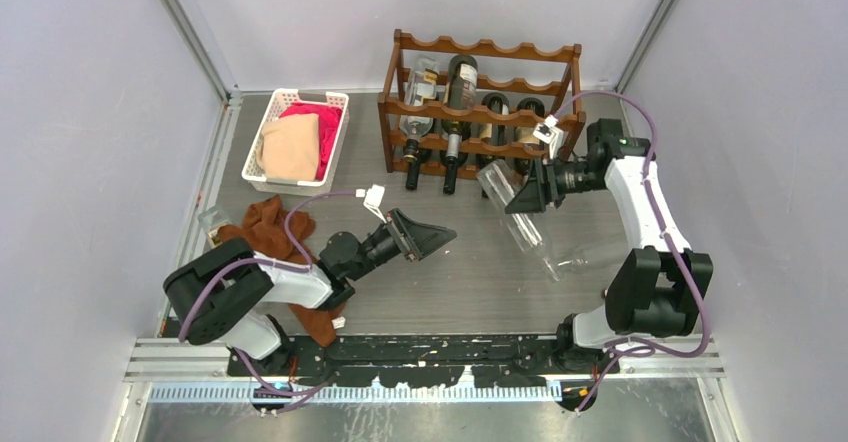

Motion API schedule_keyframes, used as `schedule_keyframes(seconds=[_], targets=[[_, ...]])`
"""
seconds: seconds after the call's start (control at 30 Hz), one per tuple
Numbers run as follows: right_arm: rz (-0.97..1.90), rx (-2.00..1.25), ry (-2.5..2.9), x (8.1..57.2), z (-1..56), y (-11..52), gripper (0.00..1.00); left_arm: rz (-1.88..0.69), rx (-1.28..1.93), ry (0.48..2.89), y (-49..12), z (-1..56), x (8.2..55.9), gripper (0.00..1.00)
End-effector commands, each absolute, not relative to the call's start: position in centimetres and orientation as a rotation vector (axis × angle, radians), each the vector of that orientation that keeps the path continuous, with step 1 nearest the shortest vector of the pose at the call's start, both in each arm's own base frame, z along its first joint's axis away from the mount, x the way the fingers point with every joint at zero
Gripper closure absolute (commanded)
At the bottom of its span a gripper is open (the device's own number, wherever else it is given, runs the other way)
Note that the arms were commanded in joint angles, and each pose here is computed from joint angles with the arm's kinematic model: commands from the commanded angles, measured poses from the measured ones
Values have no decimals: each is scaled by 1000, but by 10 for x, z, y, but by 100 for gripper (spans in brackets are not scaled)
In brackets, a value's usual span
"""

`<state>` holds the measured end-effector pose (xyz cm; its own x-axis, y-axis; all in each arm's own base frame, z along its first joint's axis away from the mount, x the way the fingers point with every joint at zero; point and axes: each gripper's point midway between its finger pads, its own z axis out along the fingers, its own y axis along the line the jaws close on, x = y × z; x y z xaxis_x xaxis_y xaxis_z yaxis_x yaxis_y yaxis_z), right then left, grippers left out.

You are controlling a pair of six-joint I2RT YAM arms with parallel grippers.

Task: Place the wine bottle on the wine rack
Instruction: Pick up the wine bottle from the corner of the board.

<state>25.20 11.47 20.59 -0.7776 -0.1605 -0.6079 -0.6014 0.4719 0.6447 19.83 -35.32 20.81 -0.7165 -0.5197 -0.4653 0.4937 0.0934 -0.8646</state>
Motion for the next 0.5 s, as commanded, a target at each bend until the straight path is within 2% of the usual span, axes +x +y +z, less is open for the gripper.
schedule_keyframes(seconds=[0.0, 0.47], targets=[[1289, -692, 2092, 259, 236, 143, 99, -1682, -16, 1434, -362, 247, 213, 9], [1442, -819, 1981, 232, 257, 179, 99, -1614, -22, 1363, -386, 264, 211, 10]])
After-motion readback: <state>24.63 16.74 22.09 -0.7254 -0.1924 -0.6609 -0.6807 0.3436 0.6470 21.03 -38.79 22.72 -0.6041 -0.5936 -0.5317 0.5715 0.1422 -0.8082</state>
